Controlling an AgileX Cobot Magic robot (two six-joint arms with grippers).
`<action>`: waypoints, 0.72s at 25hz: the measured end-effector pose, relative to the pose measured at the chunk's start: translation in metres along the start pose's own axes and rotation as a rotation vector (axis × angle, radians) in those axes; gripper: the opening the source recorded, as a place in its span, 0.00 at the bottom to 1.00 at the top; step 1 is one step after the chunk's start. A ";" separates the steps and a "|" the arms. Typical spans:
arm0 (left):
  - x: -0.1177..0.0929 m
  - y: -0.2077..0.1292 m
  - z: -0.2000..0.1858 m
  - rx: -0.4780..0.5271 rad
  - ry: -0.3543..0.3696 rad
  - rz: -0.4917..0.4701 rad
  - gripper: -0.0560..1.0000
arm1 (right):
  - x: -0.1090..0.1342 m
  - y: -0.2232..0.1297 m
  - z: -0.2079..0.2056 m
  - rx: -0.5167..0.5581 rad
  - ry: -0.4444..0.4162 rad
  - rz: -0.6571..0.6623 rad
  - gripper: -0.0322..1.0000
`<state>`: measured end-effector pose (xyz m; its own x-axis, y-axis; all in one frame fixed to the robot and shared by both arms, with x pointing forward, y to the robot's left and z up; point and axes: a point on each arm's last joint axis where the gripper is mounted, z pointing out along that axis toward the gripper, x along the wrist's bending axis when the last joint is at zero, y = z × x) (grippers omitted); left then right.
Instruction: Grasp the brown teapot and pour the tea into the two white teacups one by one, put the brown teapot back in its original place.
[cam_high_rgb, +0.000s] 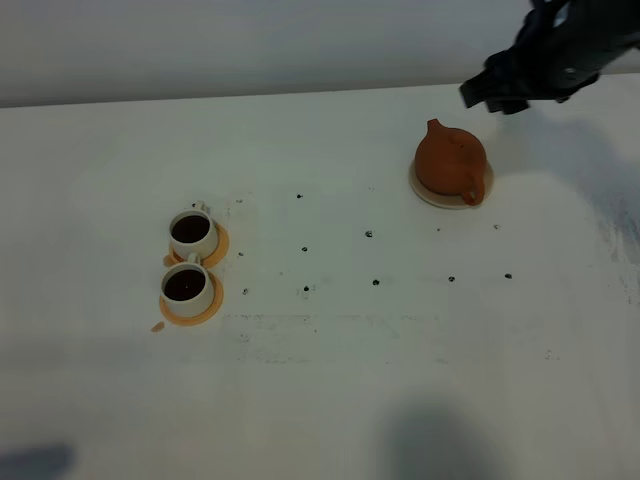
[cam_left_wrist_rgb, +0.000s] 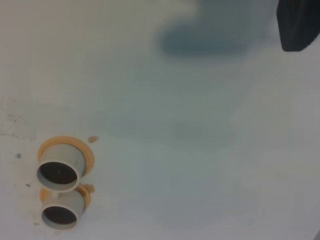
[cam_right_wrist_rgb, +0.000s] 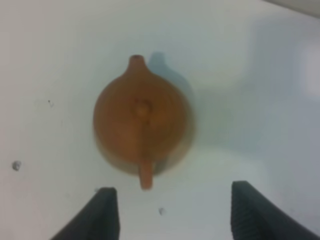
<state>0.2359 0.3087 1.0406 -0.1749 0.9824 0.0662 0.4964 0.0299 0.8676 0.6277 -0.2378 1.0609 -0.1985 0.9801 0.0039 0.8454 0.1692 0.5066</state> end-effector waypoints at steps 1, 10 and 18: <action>0.000 0.000 0.000 0.000 0.000 0.000 0.31 | -0.002 -0.004 -0.012 -0.026 -0.006 0.009 0.49; 0.000 0.000 0.000 0.000 0.000 0.000 0.31 | -0.010 -0.097 -0.114 -0.241 -0.051 0.098 0.49; 0.000 0.000 0.000 0.000 0.000 0.000 0.31 | 0.004 -0.206 -0.186 -0.379 -0.072 0.090 0.49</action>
<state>0.2359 0.3087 1.0406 -0.1749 0.9824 0.0662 0.4964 0.0299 0.8676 0.3598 -0.2878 1.1170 -0.0852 0.9963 0.0093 0.6121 0.0449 0.7895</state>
